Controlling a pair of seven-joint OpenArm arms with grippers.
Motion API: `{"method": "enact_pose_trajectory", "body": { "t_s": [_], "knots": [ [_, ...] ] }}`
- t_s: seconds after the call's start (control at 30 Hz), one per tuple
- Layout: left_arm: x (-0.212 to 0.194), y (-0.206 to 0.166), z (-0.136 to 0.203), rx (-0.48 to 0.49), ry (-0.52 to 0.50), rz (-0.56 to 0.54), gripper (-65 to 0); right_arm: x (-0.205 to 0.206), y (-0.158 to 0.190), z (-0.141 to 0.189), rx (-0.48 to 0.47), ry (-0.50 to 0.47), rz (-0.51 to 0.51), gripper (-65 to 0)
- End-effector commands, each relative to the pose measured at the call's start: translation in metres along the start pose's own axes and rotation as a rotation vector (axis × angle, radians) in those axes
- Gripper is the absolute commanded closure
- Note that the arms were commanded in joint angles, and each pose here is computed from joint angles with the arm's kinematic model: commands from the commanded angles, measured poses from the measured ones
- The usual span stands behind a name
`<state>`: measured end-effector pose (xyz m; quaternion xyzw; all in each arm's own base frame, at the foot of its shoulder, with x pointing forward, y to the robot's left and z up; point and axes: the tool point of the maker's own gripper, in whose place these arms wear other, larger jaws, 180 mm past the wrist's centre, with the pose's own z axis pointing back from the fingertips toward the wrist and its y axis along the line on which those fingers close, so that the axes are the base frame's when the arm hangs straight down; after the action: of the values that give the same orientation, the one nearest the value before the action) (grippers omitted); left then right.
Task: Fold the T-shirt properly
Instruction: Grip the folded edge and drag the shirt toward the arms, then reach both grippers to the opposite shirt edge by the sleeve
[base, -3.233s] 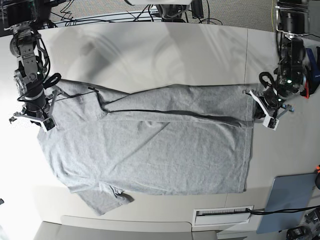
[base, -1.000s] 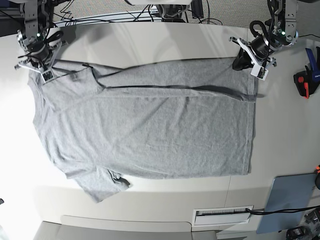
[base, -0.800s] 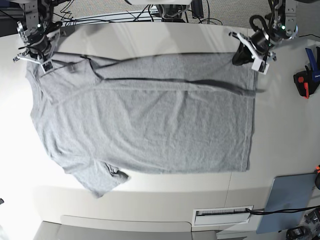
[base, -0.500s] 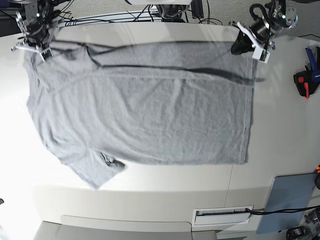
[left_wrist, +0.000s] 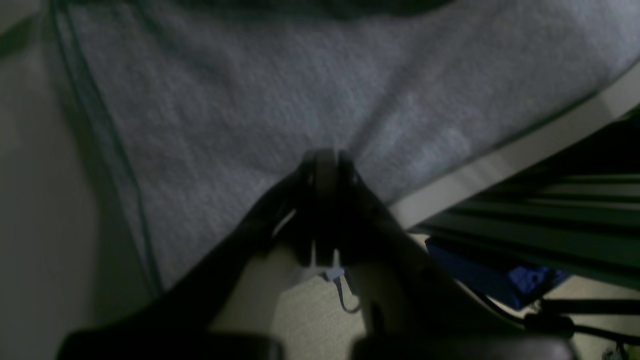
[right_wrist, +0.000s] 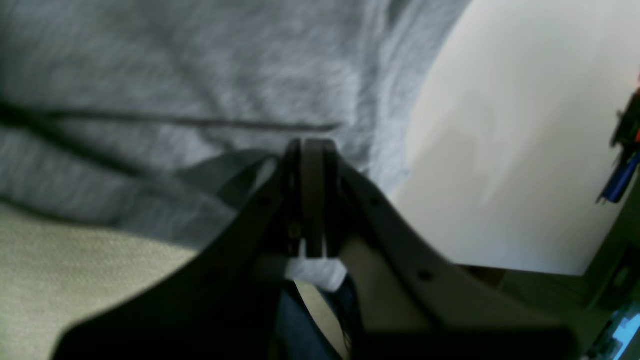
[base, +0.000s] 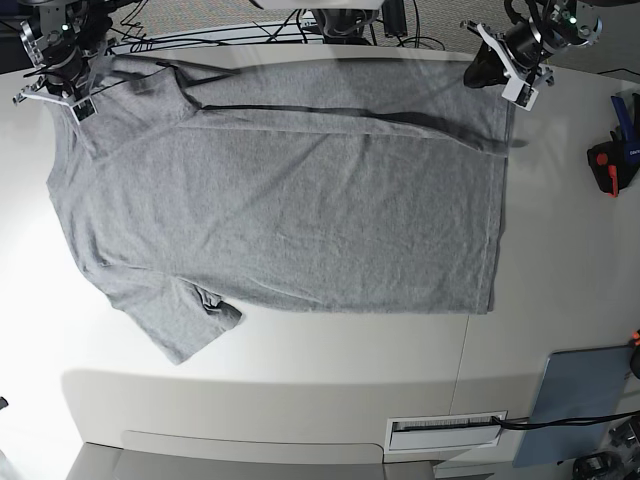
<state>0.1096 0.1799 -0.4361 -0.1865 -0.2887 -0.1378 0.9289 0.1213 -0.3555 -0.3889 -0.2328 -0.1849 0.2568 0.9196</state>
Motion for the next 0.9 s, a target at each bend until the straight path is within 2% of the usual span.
{"method": "enact_pose_trajectory", "body": {
  "t_s": [0.0, 0.13, 0.3, 0.33, 0.4, 0.47, 0.5, 0.6, 0.67, 0.73, 0.8, 0.87],
  "knots": [
    [-0.054, 0.01, 0.011, 0.055, 0.243, -0.042, 0.0, 0.006, -0.01, 0.002, -0.026, -0.018, 0.008, 0.0],
    [-0.046, 0.016, 0.014, 0.068, 0.229, -0.062, 0.0, 0.016, -0.014, 0.004, -0.04, -0.052, 0.009, 0.0],
    [-0.012, 0.023, 0.021, 0.103, 0.148, -0.113, 0.0, 0.052, -0.03, 0.016, -0.109, -0.165, -0.015, 0.0],
    [-0.004, 0.023, 0.022, 0.109, 0.131, -0.124, -2.5, 0.058, -0.033, 0.017, -0.118, -0.182, -0.017, 0.0],
    [0.01, 0.023, 0.024, 0.116, 0.093, -0.145, -12.6, 0.07, -0.041, 0.018, -0.139, -0.212, -0.026, 0.0],
    [0.02, 0.024, 0.025, 0.119, 0.072, -0.167, -18.6, 0.08, -0.047, 0.018, -0.15, -0.232, -0.031, 0.0],
    [0.024, 0.025, 0.025, 0.12, 0.066, -0.176, -20.1, 0.083, -0.049, 0.017, -0.149, -0.235, -0.029, -3.4],
    [0.038, 0.033, 0.024, 0.142, 0.043, -0.194, -21.2, 0.092, -0.055, 0.017, -0.156, -0.244, -0.028, -20.6],
    [0.051, 0.04, 0.022, 0.168, 0.014, -0.196, -22.3, 0.098, -0.06, 0.017, -0.17, -0.261, -0.037, -29.8],
    [0.069, 0.048, 0.02, 0.198, -0.027, -0.199, -27.2, 0.102, -0.067, 0.017, -0.188, -0.258, -0.065, -33.8],
    [0.091, 0.059, 0.019, 0.244, -0.08, -0.192, -33.1, 0.106, -0.077, 0.016, -0.196, -0.245, -0.164, -33.8],
    [0.117, 0.067, 0.018, 0.273, -0.138, -0.198, -35.5, 0.116, -0.086, 0.015, -0.19, -0.266, -0.214, -33.8]
  ]
}}
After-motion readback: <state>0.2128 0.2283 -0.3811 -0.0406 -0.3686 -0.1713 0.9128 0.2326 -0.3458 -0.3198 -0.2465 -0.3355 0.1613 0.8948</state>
